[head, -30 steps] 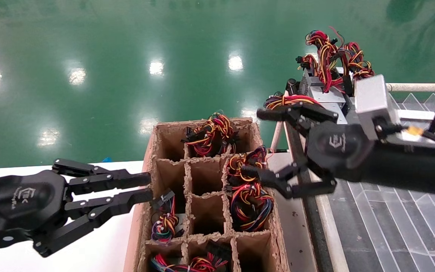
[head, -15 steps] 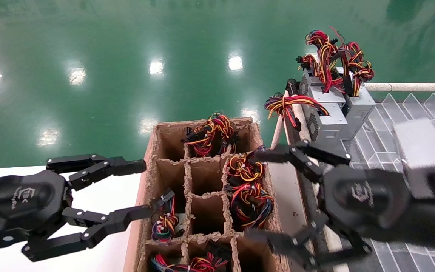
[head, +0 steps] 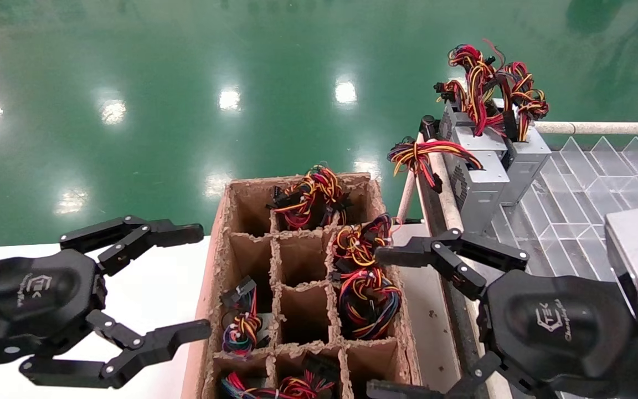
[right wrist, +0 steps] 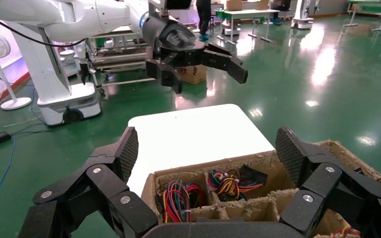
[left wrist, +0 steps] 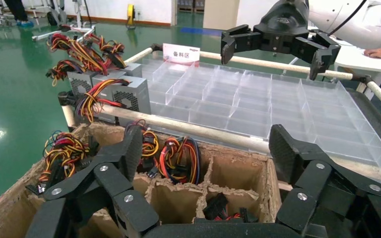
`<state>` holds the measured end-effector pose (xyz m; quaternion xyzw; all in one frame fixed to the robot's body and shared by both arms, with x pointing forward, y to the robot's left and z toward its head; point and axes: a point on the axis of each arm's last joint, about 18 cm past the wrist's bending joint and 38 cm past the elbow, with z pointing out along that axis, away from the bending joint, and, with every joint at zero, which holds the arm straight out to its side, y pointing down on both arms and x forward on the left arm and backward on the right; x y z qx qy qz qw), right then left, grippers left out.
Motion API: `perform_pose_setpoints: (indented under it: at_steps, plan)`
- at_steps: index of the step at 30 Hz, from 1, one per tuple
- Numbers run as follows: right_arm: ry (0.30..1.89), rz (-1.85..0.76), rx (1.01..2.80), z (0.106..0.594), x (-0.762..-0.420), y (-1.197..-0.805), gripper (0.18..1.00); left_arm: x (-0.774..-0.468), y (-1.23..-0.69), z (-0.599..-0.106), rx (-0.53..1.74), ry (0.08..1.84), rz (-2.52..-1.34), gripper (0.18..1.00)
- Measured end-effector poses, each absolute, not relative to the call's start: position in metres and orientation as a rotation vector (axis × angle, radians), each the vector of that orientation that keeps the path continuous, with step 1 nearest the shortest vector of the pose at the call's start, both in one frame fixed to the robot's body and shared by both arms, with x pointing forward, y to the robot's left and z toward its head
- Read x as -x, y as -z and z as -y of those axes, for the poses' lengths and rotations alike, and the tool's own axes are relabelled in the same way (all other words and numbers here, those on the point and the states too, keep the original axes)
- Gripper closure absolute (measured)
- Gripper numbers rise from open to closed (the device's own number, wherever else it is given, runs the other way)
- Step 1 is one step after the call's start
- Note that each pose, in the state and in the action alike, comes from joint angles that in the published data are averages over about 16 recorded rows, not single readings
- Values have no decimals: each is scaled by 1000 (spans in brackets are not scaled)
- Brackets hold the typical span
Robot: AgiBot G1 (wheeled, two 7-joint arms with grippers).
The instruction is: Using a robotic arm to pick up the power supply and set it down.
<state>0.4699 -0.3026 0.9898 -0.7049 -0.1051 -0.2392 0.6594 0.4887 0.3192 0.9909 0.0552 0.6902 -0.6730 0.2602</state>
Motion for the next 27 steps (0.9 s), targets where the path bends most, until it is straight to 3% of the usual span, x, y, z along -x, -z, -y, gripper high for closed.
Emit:
perform_pose_setpoints:
  at_steps: [11,27]
  plan:
    - [548,234,1594,302,-473,-991,179,-489,-991,-319,-150,1823,-1869,211]
    - [551,231,1595,302,-475,-992,179,-489,-991,-319,-150,1823,-1869,184]
